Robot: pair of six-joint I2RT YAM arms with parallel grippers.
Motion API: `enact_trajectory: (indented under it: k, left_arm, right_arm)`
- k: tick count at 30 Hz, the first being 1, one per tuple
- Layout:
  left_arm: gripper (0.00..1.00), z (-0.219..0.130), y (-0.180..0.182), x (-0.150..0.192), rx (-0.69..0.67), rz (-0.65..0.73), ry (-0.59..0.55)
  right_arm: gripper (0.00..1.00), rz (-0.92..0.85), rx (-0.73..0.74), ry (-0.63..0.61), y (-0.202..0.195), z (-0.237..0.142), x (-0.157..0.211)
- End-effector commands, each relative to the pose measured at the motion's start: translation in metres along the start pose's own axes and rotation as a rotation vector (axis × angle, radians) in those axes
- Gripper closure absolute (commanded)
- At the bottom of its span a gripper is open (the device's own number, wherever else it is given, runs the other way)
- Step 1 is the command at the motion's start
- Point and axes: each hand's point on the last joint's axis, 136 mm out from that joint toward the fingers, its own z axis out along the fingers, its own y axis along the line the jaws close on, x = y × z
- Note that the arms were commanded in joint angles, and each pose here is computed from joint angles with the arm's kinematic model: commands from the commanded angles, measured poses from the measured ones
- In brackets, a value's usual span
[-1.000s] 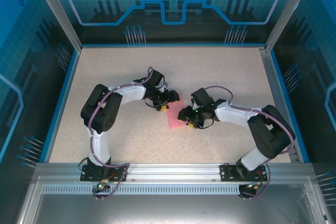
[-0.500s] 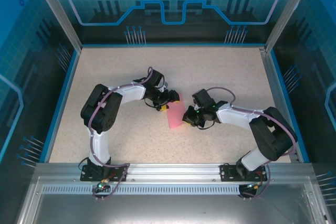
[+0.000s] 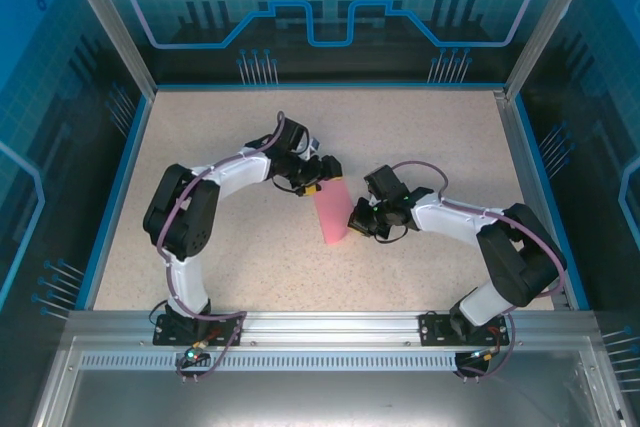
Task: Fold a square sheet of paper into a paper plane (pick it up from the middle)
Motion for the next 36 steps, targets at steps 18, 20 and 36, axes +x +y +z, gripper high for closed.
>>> enact_trajectory:
  k: [18,20,36]
  left_arm:
    - [0.21,0.033,0.044,0.004,-0.105,-0.033,0.081]
    - [0.21,0.033,0.045,0.005,-0.109,-0.035,0.085]
    - [0.21,0.033,0.045,0.007,-0.110,-0.037,0.096]
  right_arm:
    - [0.99,-0.142,-0.046,0.035,0.045,0.021,-0.007]
    - [0.99,-0.153,-0.057,0.037,0.050,0.025,-0.009]
    - [0.97,-0.192,-0.061,0.046,0.062,0.053,-0.013]
